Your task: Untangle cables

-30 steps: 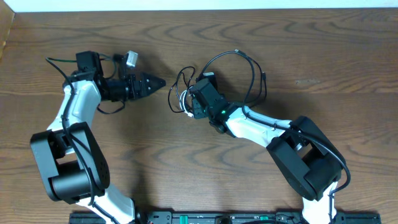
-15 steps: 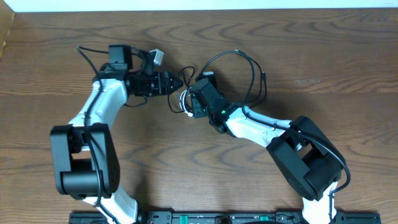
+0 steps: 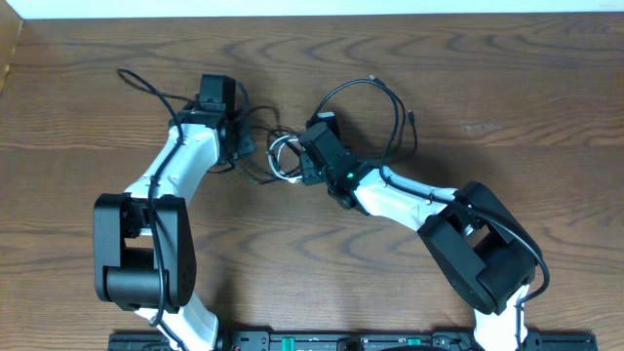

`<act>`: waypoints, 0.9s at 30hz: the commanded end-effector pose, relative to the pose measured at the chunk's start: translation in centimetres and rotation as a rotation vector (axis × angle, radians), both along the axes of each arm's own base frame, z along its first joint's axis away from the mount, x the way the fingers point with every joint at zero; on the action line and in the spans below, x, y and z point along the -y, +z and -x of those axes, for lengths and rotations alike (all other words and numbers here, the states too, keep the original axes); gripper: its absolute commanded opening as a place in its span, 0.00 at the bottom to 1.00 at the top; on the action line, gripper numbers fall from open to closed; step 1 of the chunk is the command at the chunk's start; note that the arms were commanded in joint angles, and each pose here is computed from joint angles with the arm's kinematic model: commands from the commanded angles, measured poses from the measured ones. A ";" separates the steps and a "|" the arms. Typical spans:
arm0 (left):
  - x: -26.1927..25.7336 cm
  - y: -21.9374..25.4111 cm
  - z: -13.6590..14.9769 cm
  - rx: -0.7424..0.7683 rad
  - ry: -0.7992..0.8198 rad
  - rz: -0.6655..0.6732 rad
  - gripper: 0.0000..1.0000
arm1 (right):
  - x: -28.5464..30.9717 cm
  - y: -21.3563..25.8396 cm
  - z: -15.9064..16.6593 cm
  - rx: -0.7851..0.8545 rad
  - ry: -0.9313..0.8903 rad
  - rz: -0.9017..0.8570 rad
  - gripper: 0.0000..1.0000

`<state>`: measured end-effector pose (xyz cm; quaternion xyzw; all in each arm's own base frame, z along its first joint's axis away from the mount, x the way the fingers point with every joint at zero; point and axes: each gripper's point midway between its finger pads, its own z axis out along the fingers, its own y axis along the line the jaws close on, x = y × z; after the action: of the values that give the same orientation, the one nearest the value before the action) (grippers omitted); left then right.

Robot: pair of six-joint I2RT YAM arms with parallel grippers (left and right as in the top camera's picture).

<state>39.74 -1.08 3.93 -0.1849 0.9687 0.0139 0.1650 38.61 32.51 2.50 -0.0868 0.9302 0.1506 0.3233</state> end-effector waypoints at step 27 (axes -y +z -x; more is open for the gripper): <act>0.7 1.0 -0.8 0.044 -0.039 0.361 0.38 | -0.1 -1.1 0.3 -0.013 0.006 0.010 0.59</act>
<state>40.20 1.64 4.09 -0.2806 0.9438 -0.0873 0.1514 38.70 32.58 2.60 -0.0863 0.9292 0.1522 0.3257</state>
